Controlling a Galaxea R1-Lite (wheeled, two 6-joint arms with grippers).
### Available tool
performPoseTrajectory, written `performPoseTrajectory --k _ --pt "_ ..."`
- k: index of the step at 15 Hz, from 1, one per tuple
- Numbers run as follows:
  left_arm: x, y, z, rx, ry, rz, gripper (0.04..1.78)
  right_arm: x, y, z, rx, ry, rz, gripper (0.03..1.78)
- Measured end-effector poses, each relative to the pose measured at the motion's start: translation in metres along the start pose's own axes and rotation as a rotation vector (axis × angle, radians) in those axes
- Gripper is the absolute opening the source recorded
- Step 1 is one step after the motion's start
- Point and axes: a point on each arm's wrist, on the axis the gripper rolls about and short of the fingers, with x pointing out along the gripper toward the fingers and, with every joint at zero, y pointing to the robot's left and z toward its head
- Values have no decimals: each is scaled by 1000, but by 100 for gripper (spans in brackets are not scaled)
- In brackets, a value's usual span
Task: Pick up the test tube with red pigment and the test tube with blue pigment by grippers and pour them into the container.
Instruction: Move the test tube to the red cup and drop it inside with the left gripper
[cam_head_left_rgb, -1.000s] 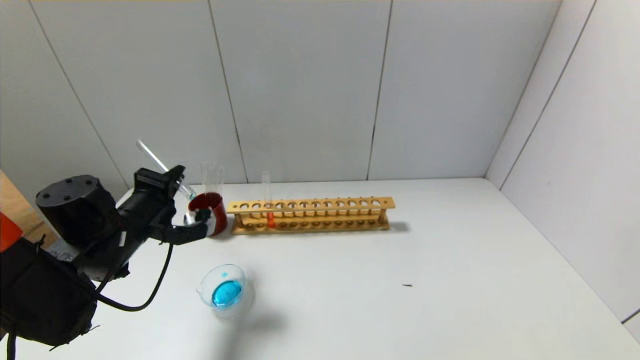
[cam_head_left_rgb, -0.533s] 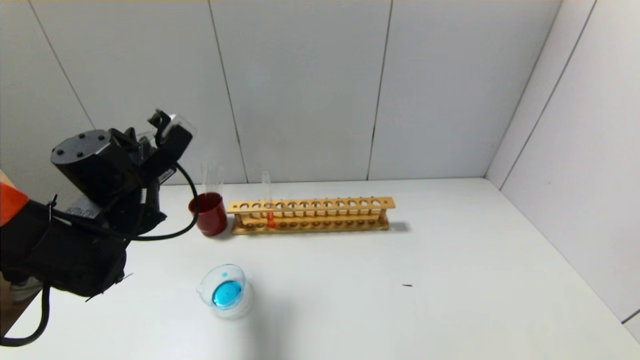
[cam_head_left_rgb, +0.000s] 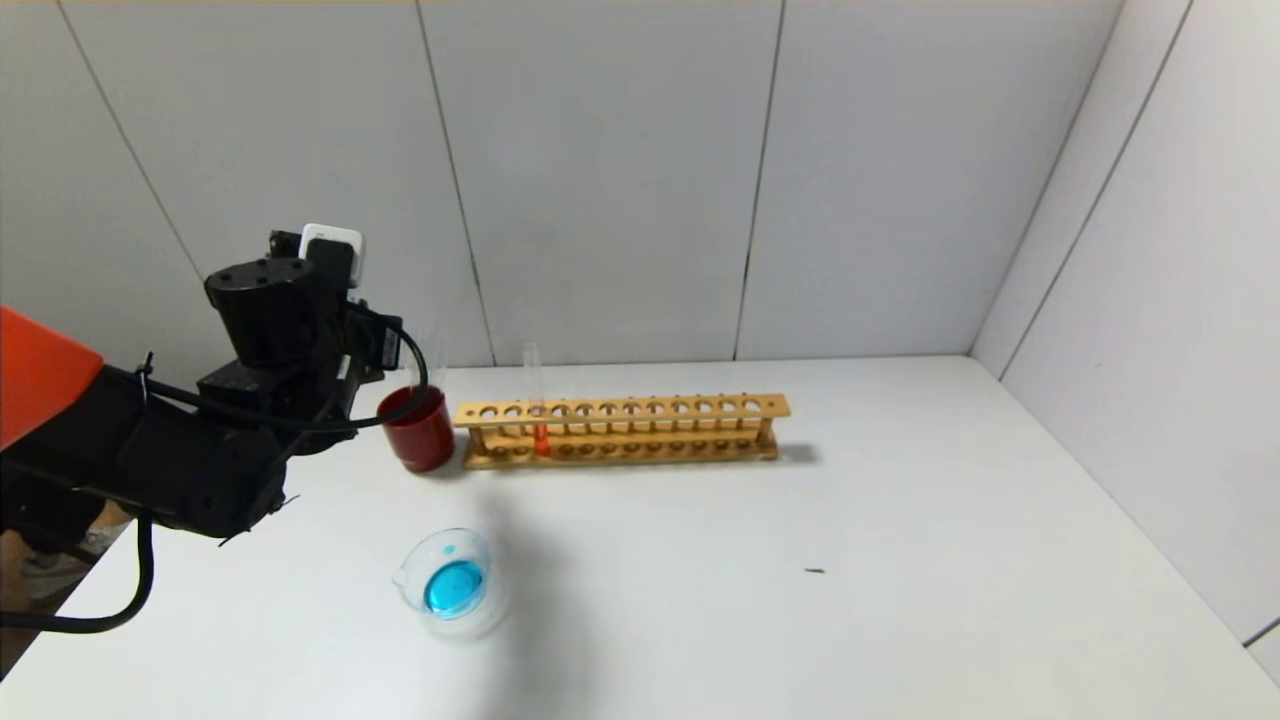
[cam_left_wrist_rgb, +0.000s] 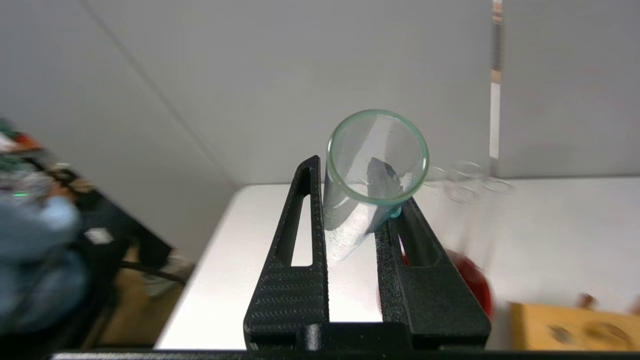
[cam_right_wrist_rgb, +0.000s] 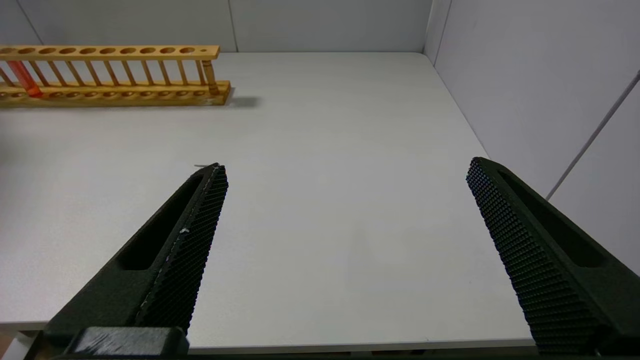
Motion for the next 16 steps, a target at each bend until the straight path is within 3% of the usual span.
performPoseTrajectory --k 3,5,10,16 --pt "9 2 -14 -63 42 -27 32 0 0 0 0 0 0 175" --pt "11 -2 -19 -138 76 -94 32 0 0 0 0 0 0 175" --pt "5 3 -5 -238 101 -170 32 0 0 0 0 0 0 175" --pt "-1 4 -7 -250 128 -179 32 0 0 0 0 0 0 175"
